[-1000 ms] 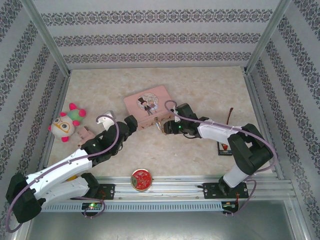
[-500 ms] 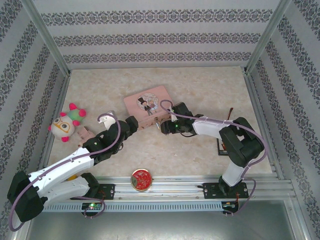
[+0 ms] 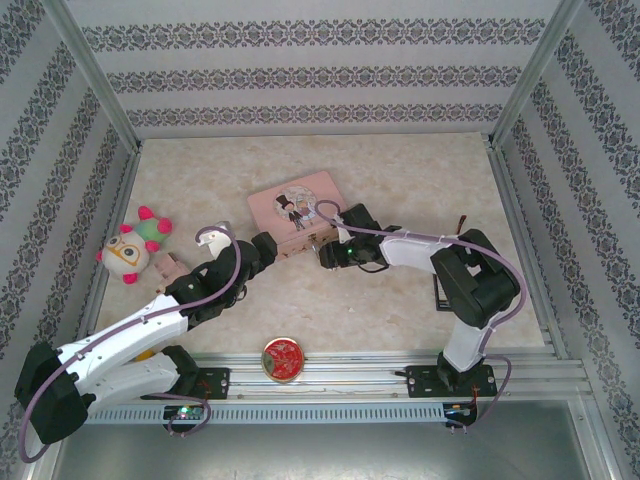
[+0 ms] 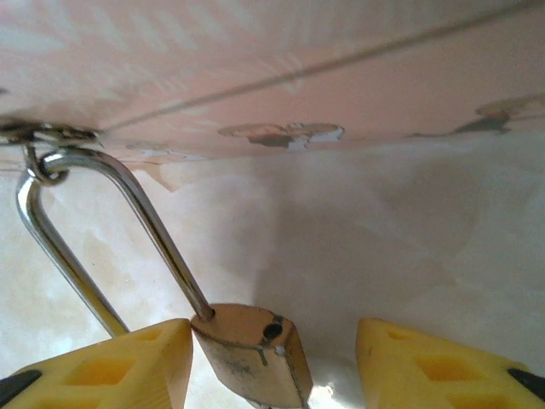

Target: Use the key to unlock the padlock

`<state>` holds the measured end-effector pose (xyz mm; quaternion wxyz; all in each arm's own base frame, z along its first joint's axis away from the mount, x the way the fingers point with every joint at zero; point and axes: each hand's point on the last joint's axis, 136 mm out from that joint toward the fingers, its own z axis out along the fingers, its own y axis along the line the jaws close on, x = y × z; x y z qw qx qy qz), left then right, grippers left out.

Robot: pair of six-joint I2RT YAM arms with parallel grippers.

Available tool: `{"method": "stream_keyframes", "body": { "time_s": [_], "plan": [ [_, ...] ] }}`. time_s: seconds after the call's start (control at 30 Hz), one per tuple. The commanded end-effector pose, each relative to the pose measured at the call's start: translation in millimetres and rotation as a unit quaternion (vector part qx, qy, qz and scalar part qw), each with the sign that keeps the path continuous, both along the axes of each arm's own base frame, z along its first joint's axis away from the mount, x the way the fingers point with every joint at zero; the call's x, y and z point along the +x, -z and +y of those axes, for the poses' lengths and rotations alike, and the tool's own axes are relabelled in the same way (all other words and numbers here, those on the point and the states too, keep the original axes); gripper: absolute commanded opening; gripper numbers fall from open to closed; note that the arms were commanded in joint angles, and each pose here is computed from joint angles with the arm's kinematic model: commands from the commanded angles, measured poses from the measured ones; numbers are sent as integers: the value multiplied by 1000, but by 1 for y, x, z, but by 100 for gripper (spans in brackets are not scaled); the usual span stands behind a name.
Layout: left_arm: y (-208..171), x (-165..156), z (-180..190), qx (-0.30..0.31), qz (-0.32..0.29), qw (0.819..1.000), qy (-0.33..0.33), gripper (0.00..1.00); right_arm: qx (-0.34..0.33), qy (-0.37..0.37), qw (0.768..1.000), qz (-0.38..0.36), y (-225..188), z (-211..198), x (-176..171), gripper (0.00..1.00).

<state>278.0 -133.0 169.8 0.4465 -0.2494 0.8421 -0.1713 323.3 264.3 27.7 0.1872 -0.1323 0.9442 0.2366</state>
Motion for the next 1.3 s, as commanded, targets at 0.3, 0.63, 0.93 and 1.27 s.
{"method": "stream_keyframes", "body": {
  "time_s": [0.3, 0.63, 0.93, 1.27],
  "plan": [
    [3, -1, 6, -14, -1, 1000, -13, 99, -25, -24, 999, 0, 8, 7, -3, 39],
    [3, -1, 5, -16, 0, 1000, -10, 99, -34, -24, 999, 4, 14, 5, -8, 23],
    [3, 0, 4, -12, -1, 1000, -9, 99, -87, -25, 995, -31, 13, -2, -7, 29],
    [3, 0, 4, -9, 1, 1000, -8, 99, -108, -57, 991, -61, 22, 3, -5, 42]
  ]
}}
